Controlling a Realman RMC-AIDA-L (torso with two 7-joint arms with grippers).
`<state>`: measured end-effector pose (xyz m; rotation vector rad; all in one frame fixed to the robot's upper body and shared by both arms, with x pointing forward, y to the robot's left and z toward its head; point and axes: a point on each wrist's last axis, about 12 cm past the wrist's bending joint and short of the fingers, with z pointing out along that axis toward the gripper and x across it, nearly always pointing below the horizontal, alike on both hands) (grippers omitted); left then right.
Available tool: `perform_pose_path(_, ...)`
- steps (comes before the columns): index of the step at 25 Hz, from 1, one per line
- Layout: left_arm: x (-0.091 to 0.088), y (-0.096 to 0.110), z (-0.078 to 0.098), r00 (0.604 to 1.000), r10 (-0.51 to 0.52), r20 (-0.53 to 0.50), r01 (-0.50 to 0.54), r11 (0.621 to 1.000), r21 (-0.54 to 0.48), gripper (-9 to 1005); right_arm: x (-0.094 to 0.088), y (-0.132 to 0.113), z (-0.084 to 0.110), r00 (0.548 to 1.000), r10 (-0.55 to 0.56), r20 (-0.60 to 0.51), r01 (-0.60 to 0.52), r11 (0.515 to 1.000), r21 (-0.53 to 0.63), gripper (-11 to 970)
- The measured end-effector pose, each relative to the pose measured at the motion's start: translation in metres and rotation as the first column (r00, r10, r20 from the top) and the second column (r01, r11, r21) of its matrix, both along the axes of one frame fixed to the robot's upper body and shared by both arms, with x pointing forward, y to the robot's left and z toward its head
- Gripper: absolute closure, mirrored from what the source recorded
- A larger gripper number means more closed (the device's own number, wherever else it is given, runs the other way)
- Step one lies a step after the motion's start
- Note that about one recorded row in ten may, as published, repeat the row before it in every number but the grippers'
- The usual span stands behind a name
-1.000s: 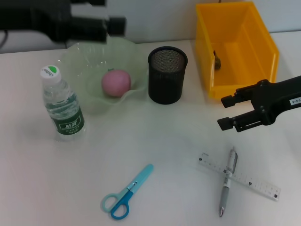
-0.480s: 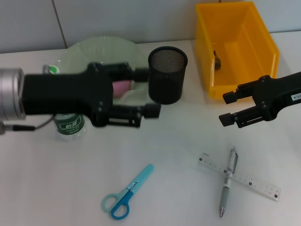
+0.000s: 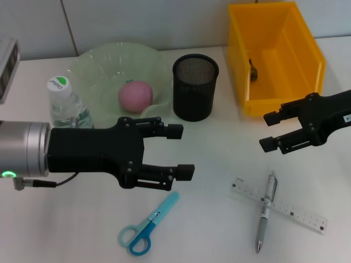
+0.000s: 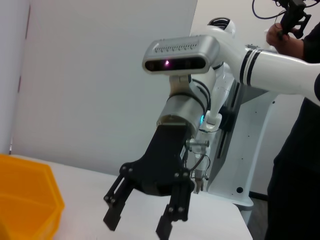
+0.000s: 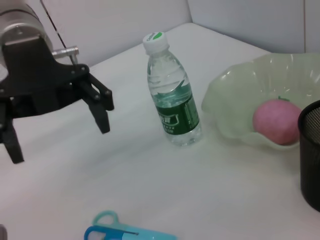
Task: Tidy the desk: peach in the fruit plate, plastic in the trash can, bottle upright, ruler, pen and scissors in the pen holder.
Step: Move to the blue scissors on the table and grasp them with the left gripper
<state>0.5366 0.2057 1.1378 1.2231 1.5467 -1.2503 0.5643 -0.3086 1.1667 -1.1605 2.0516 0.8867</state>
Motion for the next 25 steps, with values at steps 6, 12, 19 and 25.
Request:
perform_pose_path(6, -0.002, 0.004, -0.011, 1.000, 0.023, -0.008, -0.023, 1.000, 0.012, 152, -0.004, -0.002, -0.005, 0.999, -0.002, -0.034, 0.000, 0.998, -0.063, 199)
perform_pose_path(12, 0.004, 0.000, 0.000, 0.998, 0.021, -0.057, -0.018, 0.999, 0.045, 152, -0.005, 0.003, -0.007, 0.999, 0.027, -0.046, -0.031, 0.996, -0.089, 199)
perform_pose_path(19, 0.016, -0.015, 0.036, 0.989, 0.026, -0.148, 0.000, 0.984, 0.176, 152, -0.006, 0.000, -0.011, 1.000, 0.011, -0.019, -0.013, 0.996, -0.091, 199)
perform_pose_path(25, 0.036, -0.060, 0.091, 0.942, 0.164, -0.293, 0.006, 0.864, 0.503, 153, -0.009, -0.006, -0.008, 1.000, 0.014, 0.022, -0.011, 0.992, -0.124, 199)
